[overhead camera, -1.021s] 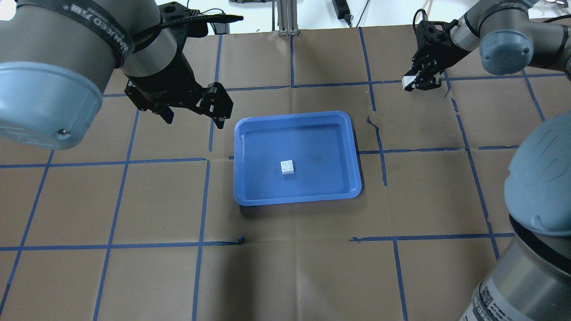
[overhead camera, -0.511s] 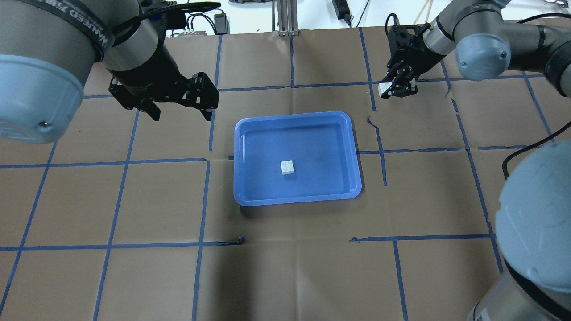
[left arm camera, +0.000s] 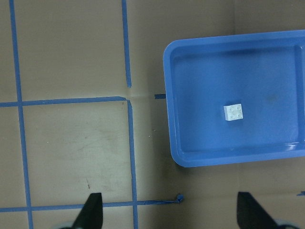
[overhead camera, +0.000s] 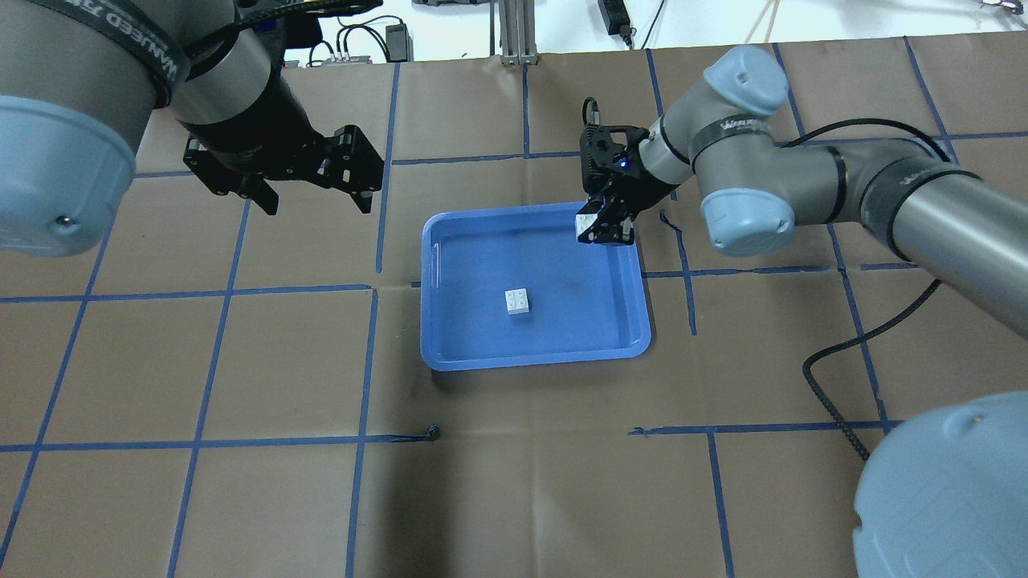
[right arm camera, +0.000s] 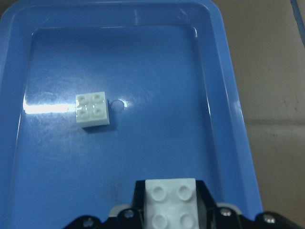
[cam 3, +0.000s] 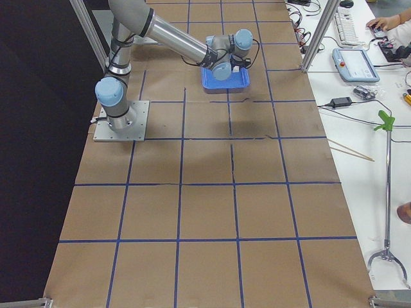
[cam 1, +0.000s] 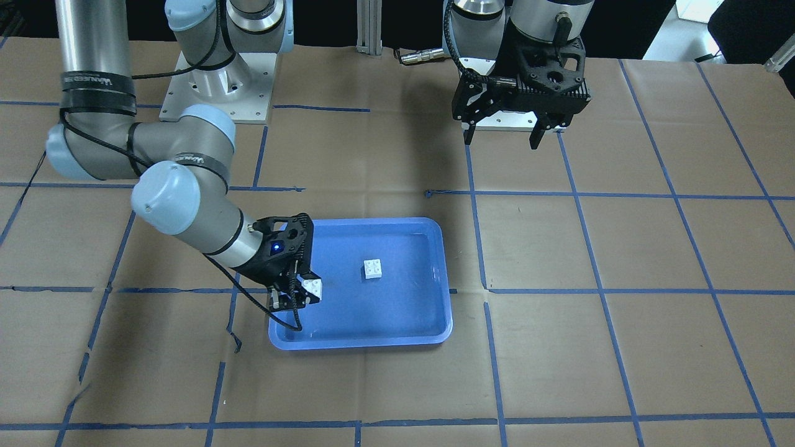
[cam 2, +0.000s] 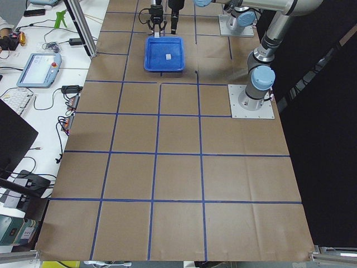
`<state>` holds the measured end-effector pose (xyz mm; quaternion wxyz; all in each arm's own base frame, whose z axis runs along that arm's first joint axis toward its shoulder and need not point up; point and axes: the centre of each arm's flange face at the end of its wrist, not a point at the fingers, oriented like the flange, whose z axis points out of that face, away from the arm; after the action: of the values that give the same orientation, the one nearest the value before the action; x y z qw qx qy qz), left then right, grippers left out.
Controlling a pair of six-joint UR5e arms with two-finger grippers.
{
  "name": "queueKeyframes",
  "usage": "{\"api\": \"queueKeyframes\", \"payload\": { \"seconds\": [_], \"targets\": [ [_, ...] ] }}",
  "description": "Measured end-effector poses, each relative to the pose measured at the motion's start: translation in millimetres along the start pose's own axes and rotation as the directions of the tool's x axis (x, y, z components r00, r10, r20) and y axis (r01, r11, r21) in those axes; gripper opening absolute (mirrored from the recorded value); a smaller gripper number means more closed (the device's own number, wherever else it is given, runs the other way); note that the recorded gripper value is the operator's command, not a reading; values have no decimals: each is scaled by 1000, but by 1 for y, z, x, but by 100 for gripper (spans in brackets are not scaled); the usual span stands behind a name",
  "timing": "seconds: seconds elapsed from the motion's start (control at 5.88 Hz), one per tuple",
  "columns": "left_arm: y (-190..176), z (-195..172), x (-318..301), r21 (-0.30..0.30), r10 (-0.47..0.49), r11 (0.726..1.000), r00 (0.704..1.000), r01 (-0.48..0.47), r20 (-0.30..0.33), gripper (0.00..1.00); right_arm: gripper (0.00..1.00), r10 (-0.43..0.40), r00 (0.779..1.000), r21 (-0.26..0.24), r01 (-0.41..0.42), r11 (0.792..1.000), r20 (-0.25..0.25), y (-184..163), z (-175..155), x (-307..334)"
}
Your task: Assemble white blocks and place on blue tray
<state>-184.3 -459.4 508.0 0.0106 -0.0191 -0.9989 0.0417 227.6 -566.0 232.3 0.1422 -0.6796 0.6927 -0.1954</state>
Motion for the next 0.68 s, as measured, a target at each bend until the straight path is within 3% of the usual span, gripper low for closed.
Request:
{"api": "queueKeyframes", "payload": {
  "seconds": [0.34,0.68],
  "targets": [
    [0,-1,0,3,-1,1000,1000,1,0,99,31,37,998,17,-36,999,-50,-4,34,-43],
    [-1,-2,-1,5,-2,1000,1000,2,0,99,31,28,999,19,-27,999,-46,-2,52,-58]
  ]
}}
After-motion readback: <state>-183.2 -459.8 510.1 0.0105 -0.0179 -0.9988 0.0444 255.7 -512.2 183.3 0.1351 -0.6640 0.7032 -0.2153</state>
